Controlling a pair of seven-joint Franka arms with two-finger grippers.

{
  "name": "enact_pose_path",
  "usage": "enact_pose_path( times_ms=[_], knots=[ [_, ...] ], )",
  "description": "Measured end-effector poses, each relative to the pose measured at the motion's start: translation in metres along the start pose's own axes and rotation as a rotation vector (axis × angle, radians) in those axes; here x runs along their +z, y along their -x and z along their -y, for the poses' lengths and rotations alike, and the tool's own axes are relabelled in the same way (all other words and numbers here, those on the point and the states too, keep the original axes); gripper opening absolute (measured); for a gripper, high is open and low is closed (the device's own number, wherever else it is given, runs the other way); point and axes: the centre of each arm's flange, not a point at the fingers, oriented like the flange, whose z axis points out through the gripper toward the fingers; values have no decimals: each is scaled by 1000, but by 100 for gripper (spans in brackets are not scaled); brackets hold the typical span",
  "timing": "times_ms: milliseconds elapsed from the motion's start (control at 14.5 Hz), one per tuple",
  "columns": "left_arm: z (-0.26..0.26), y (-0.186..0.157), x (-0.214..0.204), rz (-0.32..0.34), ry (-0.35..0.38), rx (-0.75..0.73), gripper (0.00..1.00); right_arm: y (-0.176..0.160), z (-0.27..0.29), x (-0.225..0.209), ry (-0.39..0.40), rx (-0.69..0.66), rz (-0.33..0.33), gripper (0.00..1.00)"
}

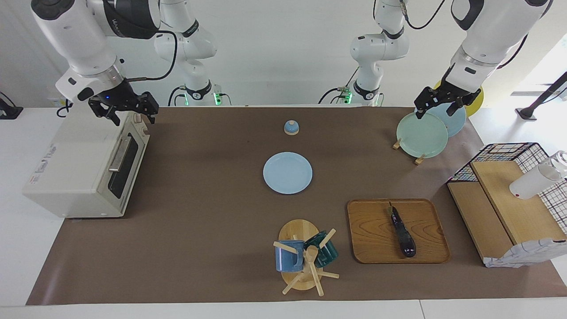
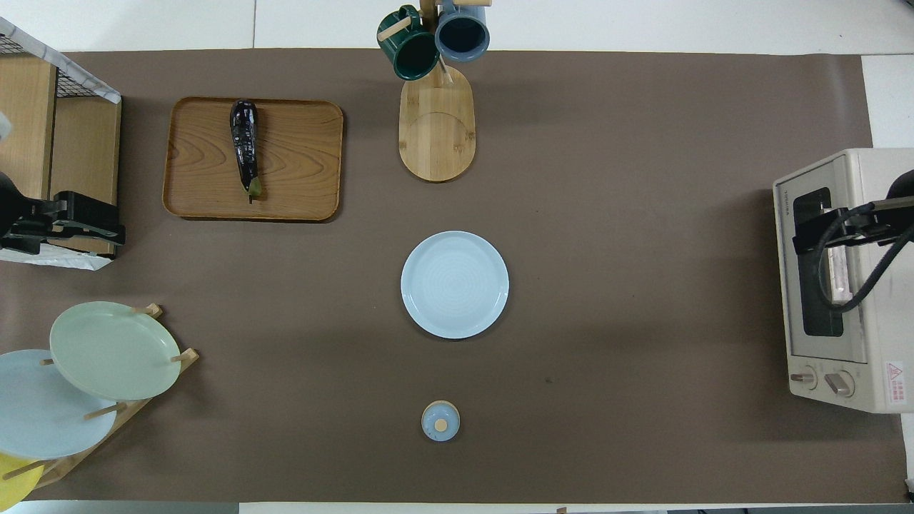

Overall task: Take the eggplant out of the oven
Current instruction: 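Release the eggplant on the tray and retract the left gripper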

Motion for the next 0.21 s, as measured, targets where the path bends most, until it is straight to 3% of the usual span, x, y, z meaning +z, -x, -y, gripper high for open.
enact_pose_path(
  times_ms=[207],
  knots=[
    [0, 0, 4, 7, -1, 0, 100, 0, 0, 0, 0, 0, 0, 100]
  ],
)
